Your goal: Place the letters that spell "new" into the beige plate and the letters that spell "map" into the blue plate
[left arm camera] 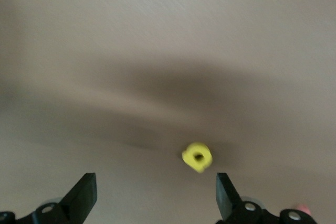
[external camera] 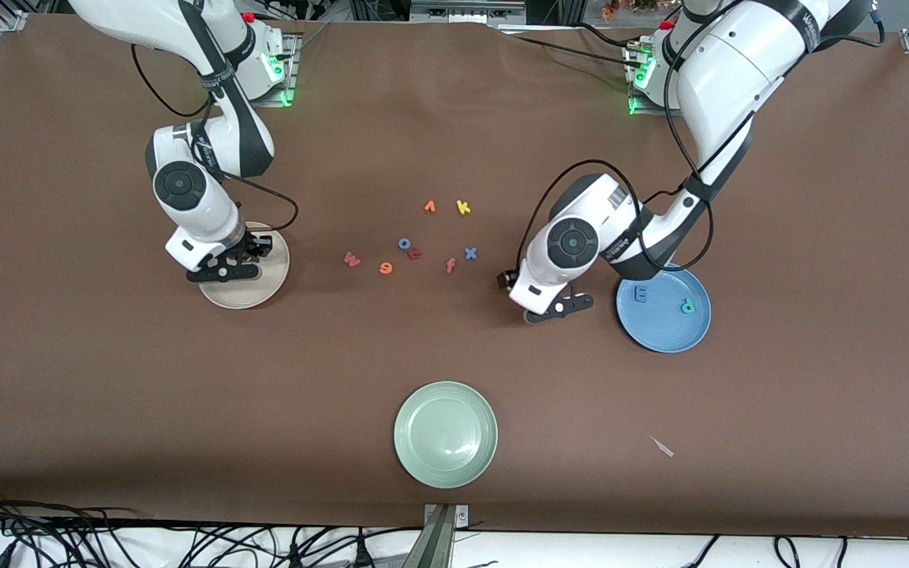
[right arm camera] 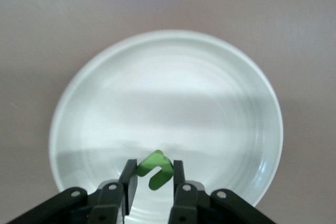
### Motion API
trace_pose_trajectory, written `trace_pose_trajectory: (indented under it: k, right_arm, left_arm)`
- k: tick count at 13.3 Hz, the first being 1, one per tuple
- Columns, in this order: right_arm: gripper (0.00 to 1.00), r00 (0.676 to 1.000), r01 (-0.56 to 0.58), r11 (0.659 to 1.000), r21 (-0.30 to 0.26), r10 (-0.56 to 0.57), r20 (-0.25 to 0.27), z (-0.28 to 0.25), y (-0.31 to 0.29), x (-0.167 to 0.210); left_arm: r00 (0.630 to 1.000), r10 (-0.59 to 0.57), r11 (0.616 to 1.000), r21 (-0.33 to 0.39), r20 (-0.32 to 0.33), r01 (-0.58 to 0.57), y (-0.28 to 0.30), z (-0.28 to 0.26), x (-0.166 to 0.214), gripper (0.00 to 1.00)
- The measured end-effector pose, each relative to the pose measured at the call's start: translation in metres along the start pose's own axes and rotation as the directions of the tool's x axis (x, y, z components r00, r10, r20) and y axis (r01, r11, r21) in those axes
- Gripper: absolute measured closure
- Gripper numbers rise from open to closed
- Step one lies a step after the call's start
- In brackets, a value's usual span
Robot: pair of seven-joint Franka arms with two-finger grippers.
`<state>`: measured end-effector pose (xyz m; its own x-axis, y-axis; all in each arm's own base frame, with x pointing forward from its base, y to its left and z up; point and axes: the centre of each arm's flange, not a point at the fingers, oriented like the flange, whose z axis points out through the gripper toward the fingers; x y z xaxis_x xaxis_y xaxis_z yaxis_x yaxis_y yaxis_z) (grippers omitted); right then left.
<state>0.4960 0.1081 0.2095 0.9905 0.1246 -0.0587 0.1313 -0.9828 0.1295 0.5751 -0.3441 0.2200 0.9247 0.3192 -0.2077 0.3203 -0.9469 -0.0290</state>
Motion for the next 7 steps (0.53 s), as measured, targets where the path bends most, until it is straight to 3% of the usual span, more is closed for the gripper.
trace_pose_trajectory:
  k: [2, 4, 7]
  right_arm:
    - [0.48, 1.000, -0.008, 1.000, 0.007, 0.008, -0.008, 0.004, -0.005, -0.008]
    - [0.27, 0.999, -0.040, 0.999, 0.025, 0.041, -0.031, -0.007, -0.035, -0.007]
    - [0.26, 0.992, -0.102, 0.992, 0.070, 0.107, -0.073, -0.031, -0.100, -0.004]
  left_arm:
    - [0.998, -0.062, 0.998, -0.001, -0.008, 0.061, -0.015, -0.003, 0.020, 0.00]
    - [0.983, -0.185, 0.983, -0.010, -0.011, 0.185, -0.003, 0.001, 0.009, 0.01]
    - [0.928, -0.373, 0.926, -0.071, -0.025, 0.370, 0.032, 0.015, -0.019, 0.01]
